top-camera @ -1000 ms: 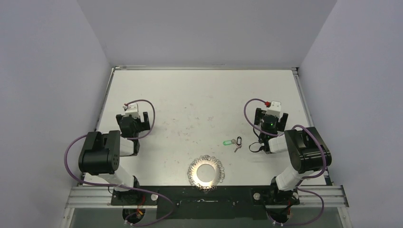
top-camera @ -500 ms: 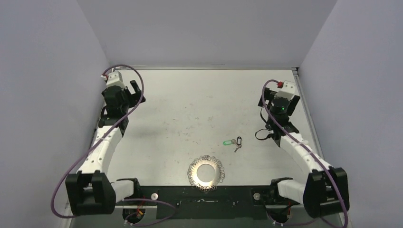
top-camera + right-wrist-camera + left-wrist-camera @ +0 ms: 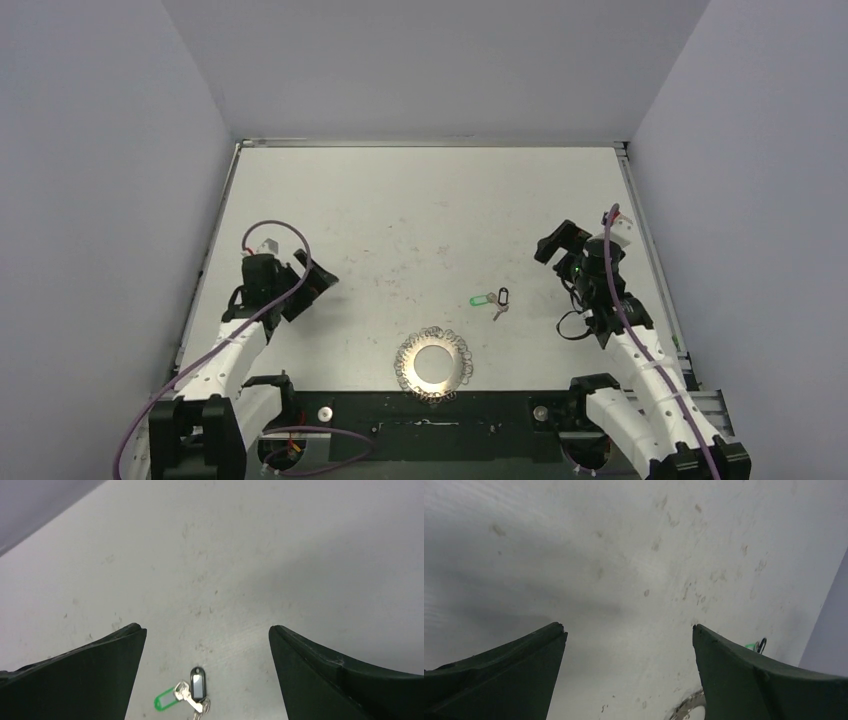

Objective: Put the keys on the keyring

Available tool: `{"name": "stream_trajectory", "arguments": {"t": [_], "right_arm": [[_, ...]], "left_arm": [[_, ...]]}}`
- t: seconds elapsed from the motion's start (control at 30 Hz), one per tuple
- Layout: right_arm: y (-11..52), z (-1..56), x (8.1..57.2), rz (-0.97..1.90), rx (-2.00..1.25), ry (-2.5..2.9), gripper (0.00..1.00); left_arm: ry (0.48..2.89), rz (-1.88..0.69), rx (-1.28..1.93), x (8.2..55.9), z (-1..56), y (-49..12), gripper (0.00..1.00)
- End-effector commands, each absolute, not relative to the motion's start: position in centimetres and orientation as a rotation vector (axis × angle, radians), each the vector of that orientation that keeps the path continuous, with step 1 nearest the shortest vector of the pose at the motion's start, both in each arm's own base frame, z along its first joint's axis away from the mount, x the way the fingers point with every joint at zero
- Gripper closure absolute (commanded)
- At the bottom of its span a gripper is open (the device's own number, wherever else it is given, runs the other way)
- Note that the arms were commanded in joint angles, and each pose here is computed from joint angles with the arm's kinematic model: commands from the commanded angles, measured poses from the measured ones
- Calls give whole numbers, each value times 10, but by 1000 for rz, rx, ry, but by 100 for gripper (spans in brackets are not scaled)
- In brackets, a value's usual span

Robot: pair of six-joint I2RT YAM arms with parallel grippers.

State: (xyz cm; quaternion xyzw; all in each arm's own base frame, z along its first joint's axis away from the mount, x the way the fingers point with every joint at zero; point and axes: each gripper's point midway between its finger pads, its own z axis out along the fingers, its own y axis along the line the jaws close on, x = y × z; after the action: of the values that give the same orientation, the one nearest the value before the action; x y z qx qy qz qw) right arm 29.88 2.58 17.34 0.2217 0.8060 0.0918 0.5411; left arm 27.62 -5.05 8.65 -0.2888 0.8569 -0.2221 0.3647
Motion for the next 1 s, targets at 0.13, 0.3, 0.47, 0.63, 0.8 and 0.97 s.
{"name": "stream_trajectory", "arguments": {"t": [0.13, 0.3, 0.47, 0.63, 0.8, 0.97], "right_arm": [[91, 89, 256, 612, 558, 2247, 0], [123, 75, 233, 751, 454, 2329, 0], [166, 54, 197, 758, 219, 2478, 2], [205, 37, 160, 728, 25, 2596, 10], [230, 29, 148, 718, -67, 2618, 24], [246, 25, 150, 722, -104, 2629, 53]], "left_arm": [[2432, -906, -544, 220, 54, -138, 3], [2567, -881, -430, 175, 37, -162, 5], [2605, -920, -360, 146, 31, -179, 17], [2618, -981, -342, 134, 27, -192, 21], [2619, -1027, -281, 133, 25, -207, 27], [2662, -1021, -261, 134, 14, -218, 38]]}}
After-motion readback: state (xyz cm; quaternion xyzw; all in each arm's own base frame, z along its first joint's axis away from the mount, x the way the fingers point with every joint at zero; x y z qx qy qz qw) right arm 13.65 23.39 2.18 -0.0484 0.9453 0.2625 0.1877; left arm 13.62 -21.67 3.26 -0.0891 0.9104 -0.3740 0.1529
